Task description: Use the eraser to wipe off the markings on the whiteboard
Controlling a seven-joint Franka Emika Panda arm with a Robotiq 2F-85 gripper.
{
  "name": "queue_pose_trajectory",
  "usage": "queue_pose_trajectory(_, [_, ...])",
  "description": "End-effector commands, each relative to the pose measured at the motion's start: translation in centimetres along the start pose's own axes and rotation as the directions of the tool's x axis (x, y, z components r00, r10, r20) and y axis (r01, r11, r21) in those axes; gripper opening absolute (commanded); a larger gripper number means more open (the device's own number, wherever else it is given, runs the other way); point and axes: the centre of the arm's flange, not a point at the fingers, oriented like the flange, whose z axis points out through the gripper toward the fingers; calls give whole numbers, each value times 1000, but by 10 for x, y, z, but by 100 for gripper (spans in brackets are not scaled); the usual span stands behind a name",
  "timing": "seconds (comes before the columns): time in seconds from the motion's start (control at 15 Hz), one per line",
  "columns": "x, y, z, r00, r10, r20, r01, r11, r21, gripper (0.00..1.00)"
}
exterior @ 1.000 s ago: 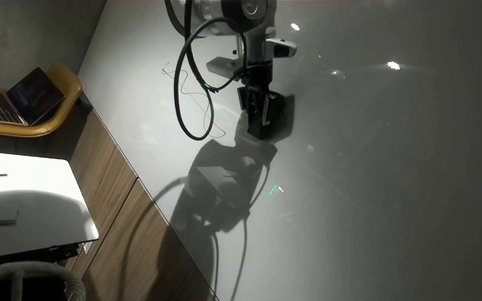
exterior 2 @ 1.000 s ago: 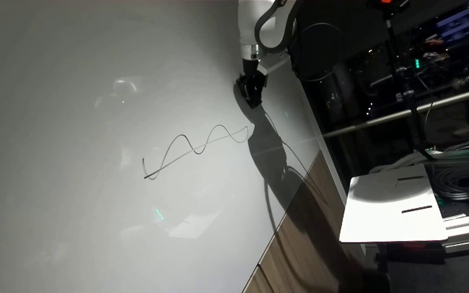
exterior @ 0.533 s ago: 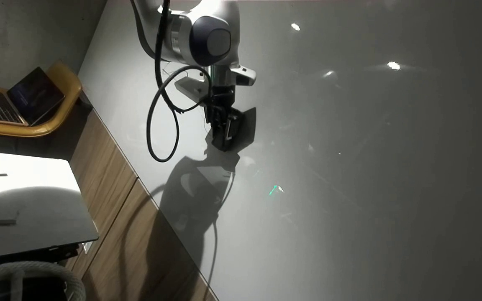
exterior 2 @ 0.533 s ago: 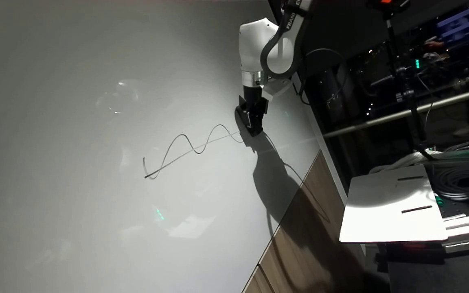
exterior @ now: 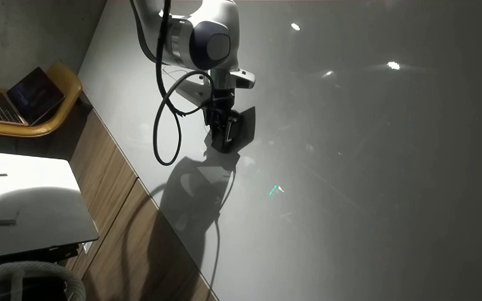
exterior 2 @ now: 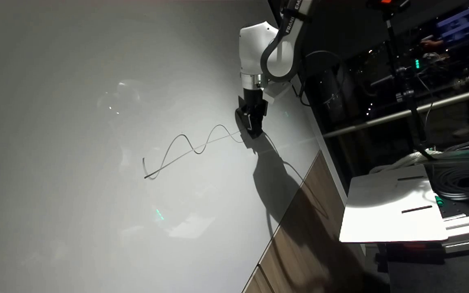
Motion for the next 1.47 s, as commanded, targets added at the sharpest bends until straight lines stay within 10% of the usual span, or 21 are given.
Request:
queue_pose_trajectory(0.0, [31, -36, 0, 999, -30, -45, 32, 999, 37, 30])
queue_pose_trajectory(1.4, [43, -378, -87, 964, -264, -34, 266, 962, 69, 30])
